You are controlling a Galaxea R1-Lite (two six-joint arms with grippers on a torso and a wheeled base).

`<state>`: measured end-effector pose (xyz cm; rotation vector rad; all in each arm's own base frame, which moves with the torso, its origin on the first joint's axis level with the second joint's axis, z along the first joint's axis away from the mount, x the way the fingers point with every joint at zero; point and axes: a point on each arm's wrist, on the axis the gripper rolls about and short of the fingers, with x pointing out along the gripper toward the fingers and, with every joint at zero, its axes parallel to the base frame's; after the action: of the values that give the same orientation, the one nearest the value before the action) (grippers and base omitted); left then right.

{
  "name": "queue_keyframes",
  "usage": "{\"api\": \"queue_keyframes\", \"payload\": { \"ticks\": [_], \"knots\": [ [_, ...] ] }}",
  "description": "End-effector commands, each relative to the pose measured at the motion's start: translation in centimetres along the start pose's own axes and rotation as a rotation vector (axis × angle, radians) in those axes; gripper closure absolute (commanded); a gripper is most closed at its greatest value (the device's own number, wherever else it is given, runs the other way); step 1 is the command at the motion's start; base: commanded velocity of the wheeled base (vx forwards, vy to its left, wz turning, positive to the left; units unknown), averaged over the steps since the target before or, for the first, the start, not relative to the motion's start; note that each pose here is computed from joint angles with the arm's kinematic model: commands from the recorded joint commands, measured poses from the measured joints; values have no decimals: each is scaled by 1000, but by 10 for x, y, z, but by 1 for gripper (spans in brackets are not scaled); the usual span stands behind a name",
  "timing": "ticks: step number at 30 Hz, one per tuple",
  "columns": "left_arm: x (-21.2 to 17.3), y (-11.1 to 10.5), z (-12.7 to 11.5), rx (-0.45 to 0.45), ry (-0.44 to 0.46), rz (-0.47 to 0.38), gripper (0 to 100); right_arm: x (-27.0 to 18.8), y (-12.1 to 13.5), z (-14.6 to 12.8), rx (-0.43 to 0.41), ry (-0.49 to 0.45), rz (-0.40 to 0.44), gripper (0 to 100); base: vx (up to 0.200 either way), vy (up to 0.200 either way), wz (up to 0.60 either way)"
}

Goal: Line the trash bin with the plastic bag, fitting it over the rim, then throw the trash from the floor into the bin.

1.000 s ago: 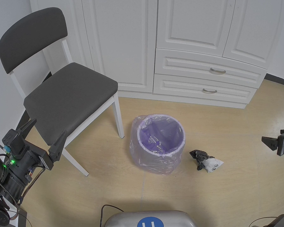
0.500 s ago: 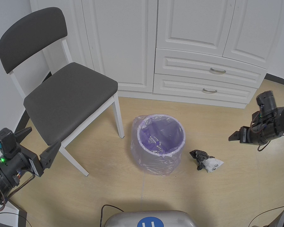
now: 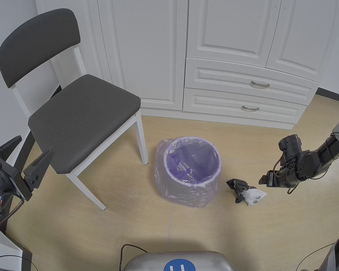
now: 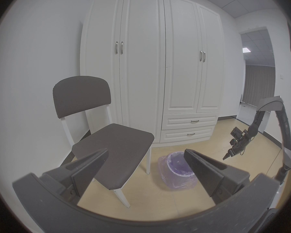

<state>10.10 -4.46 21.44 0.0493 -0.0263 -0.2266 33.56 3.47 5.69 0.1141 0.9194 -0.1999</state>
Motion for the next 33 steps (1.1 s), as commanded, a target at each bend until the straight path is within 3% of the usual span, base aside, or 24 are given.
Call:
{"api": "queue_keyframes", "payload": {
  "ticks": [1, 11, 13, 17, 20, 24, 30, 33],
  "knots": [
    [-1, 0, 1, -2, -6, 1, 0, 4, -3, -16, -57, 15, -36, 0, 0, 0, 0],
    [-1, 0, -1, 1, 0, 0, 0, 48, -13, -46, -155, -227, 114, 0, 0, 0, 0],
    [-1, 0, 1, -2, -8, 1, 0, 58, -13, -40, -178, -320, 121, 0, 0, 0, 0],
    [-1, 0, 2, -3, -11, 1, 0, 71, -7, -11, -260, -368, 112, 0, 0, 0, 0],
    [-1, 0, 1, -1, -3, 2, 0, 76, 3, 15, -259, -313, 127, 0, 0, 0, 0],
    [0, 1, 1, -1, -6, 5, 0, 94, 7, 19, -211, -176, 214, 0, 0, 0, 0],
    [0, 1, 1, 0, -2, 5, 0, 106, 11, 26, -211, -8, 199, 0, 0, 0, 0],
    [0, 1, -2, -1, 9, 6, 0, 124, 21, 29, -140, 89, 190, 0, 0, 0, 0]
  ]
}}
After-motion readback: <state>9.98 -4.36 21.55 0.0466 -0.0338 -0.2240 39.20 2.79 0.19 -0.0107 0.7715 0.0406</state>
